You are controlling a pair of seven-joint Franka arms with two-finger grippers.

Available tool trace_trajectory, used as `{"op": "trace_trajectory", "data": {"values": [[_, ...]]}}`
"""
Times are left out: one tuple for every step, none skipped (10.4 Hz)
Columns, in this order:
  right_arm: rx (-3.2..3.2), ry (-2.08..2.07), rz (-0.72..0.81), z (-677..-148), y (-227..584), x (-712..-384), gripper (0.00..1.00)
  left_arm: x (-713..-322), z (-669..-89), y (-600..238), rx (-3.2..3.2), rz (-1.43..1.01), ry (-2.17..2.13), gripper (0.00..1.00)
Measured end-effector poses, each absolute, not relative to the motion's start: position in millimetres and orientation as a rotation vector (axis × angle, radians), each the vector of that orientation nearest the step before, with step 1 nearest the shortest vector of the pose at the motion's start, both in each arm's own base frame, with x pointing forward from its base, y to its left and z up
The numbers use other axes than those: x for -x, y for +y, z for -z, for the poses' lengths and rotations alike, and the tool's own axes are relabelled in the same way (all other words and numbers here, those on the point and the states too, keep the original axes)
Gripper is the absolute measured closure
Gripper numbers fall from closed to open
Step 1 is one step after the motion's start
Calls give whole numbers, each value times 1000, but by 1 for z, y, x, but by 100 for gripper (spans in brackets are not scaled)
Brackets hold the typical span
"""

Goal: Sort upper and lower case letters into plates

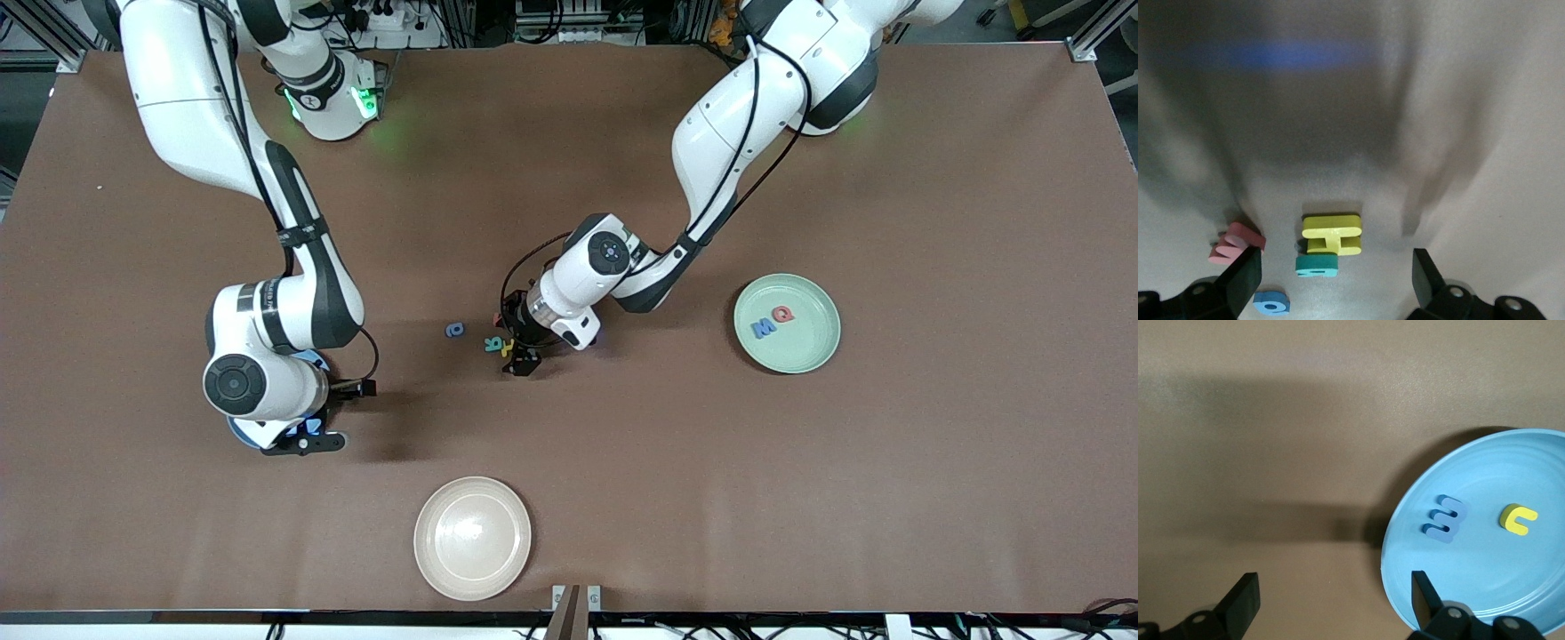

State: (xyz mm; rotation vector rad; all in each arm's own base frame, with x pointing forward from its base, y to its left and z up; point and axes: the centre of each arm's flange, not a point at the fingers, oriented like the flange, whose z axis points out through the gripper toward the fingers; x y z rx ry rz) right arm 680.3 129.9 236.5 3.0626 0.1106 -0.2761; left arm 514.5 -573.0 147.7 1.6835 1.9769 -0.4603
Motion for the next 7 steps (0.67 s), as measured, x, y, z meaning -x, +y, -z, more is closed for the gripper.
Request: {"op": "trace_trajectory", "data": {"values": [[-3063,111,276,-236,130,-680,0,-513,-146,-573,-1691,460,1973,0],[-3063,111,276,-237,130,-680,0,-511,-142,-573,-1703,460,1971,0],[-3063,111,276,-236,130,-680,0,-509,-137,-572,-1714,461,1972,0],[-3063,111,276,-236,130,-680,0,-509,-134,-571,-1718,460,1970,0],[-3063,111,276,-236,130,-680,0,-509,-134,-571,-1718,460,1969,0],[-3063,112,276,-236,130,-680,0,-509,-134,-571,-1718,460,1969,0],[-3063,112,276,-236,131,-680,0,-509,-135,-571,-1718,460,1970,0]]}}
